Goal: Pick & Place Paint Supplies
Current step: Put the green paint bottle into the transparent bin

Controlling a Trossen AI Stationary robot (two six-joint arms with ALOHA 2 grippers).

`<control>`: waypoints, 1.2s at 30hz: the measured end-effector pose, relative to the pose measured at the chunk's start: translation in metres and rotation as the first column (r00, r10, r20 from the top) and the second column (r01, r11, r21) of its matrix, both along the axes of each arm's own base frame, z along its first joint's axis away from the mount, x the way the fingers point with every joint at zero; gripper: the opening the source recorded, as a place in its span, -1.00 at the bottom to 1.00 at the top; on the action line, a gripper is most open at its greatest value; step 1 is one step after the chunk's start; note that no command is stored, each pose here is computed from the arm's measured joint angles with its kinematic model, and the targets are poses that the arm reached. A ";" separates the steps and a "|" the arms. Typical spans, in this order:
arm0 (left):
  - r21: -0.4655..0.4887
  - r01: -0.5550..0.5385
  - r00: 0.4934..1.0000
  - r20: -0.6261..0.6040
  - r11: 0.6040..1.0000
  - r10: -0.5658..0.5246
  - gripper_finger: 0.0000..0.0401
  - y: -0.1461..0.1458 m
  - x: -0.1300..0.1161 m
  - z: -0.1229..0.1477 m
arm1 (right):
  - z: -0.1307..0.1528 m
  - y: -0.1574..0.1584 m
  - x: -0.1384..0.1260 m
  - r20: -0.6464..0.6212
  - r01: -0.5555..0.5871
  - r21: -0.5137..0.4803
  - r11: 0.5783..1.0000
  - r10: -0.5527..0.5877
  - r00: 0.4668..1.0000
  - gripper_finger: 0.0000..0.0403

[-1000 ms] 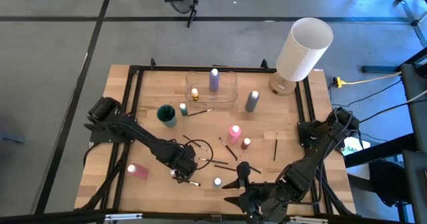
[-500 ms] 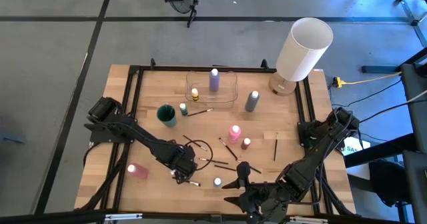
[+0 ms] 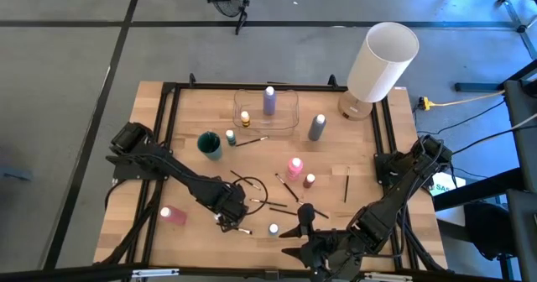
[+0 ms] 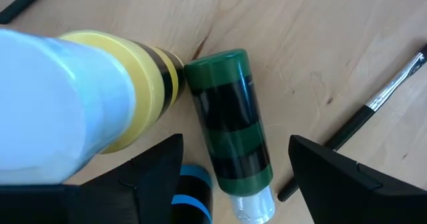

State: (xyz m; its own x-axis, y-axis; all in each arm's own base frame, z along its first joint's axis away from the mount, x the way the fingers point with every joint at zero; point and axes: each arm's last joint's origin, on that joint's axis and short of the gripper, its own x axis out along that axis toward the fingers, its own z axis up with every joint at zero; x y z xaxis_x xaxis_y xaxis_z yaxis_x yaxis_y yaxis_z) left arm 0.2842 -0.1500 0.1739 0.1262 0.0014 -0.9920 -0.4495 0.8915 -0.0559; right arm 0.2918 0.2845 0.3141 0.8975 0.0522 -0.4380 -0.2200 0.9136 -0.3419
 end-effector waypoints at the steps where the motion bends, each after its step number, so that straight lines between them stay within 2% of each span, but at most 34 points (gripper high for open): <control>1: 0.000 0.000 1.000 0.000 1.000 0.000 0.34 0.000 0.000 0.000 | 0.000 0.000 0.000 0.000 0.000 0.000 1.000 0.000 1.000 -0.12; 36: -0.024 0.002 1.000 -0.001 1.000 -0.002 0.34 -0.003 0.000 0.000 | 0.000 0.000 0.000 0.000 0.000 0.000 1.000 0.000 1.000 -0.12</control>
State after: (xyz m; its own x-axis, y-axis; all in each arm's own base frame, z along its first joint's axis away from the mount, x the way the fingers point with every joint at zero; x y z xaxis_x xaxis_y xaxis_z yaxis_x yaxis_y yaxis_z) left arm 0.2839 -0.1529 0.1741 0.1253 -0.0228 -0.9919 -0.4482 0.8906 -0.0771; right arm 0.2918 0.2845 0.3141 0.8976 0.0523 -0.4377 -0.2199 0.9137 -0.3417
